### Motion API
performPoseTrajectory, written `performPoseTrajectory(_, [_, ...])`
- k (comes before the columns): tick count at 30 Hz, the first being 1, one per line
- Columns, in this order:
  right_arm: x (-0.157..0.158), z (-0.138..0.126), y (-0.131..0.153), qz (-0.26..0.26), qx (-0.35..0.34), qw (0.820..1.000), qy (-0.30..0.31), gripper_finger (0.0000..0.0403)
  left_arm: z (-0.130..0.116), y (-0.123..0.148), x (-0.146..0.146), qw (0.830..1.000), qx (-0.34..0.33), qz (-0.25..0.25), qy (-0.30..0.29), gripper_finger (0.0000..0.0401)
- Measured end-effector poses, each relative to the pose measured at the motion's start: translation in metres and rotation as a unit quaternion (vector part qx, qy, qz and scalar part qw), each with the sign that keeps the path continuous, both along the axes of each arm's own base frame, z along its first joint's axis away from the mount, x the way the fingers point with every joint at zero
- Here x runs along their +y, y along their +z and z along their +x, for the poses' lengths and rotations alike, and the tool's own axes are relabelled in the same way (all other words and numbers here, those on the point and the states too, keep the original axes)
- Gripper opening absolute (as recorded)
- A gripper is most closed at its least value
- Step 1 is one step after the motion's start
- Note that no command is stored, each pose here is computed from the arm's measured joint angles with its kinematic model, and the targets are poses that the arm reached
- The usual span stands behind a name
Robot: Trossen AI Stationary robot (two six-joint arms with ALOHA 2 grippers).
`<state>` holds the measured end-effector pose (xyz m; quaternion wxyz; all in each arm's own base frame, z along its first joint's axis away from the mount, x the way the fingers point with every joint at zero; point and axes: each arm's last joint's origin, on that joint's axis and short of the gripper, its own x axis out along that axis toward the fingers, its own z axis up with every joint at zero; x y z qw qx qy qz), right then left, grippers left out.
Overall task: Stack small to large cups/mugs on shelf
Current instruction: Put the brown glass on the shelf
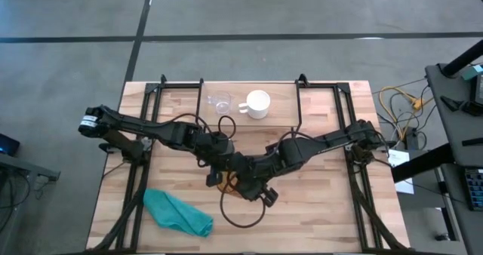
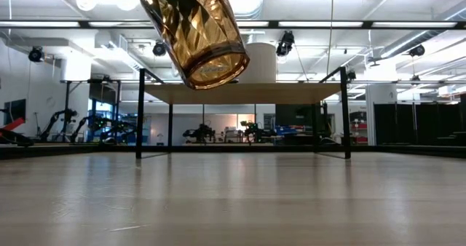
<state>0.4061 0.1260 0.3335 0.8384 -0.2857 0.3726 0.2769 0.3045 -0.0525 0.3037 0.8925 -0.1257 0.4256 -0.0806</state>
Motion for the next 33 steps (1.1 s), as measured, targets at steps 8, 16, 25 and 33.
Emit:
performPoseTrajectory(8, [0.0, 0.003, -0.006, 0.006, -0.004, 1.0, -0.013, 0.0125, -0.001, -0.004, 0.0, 1.0, 0.011, -0.015, 0.019, 0.0006])
performPoseTrajectory(16, [0.001, 0.007, -0.012, 0.011, -0.016, 0.999, -0.036, 0.0125, -0.003, -0.006, 0.0, 0.998, 0.031, -0.024, 0.042, 0.0006])
performPoseTrajectory(25, [0.001, 0.006, -0.013, 0.011, -0.012, 0.998, -0.061, 0.0125, -0.002, -0.006, 0.007, 0.997, 0.027, -0.01, 0.065, 0.0006])
performPoseTrajectory(33, [0.0, 0.006, -0.014, -0.006, -0.01, 0.996, -0.092, 0.0125, 0.0, -0.005, 0.015, 0.997, 0.024, -0.007, 0.076, 0.0006])
